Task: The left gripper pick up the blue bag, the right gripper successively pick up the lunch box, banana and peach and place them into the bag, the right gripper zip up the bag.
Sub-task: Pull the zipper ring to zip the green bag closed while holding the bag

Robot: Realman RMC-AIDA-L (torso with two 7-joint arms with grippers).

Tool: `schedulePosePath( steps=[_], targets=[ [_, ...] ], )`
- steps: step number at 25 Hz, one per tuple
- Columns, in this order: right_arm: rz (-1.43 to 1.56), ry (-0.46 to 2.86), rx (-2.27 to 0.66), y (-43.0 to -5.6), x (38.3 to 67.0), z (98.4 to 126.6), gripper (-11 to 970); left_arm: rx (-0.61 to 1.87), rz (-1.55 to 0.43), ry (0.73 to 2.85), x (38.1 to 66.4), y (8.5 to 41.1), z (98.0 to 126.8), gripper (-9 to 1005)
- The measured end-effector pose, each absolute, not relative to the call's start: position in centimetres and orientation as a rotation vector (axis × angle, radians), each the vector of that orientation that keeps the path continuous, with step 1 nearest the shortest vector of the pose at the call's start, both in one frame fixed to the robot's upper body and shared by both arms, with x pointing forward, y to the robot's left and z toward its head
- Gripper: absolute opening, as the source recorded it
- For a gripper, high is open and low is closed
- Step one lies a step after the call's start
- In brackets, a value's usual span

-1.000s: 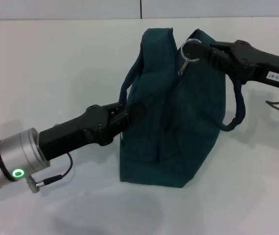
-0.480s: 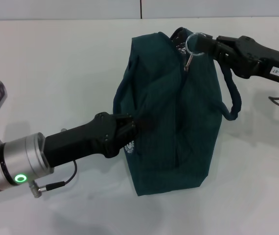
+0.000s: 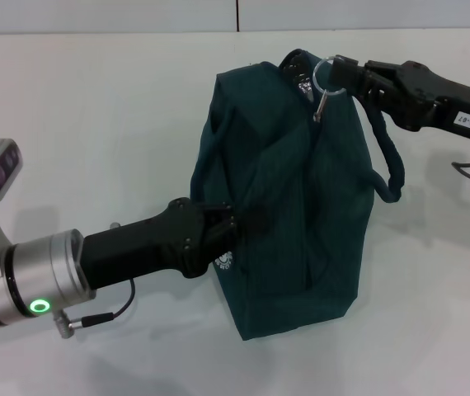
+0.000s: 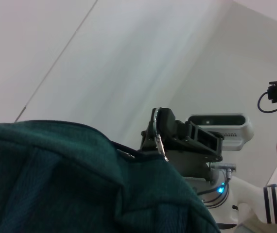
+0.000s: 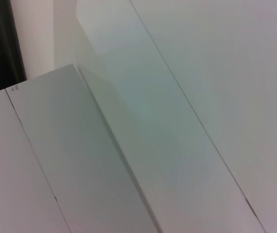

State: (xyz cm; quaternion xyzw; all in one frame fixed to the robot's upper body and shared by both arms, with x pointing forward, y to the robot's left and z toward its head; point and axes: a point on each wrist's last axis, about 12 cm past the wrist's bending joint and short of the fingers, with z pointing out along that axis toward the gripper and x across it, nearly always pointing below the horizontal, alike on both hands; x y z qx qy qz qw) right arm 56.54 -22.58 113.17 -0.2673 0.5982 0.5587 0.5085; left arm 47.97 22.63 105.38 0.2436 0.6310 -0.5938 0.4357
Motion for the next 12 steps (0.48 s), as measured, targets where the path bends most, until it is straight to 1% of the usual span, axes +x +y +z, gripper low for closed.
schedulePosePath(
  steps=[12],
  targets=[
    [1.321, 1.464, -0.628, -22.71, 56.94, 113.08, 5, 0.633, -1.477, 1.524, 47.13, 22.70, 105.31, 54]
  ],
)
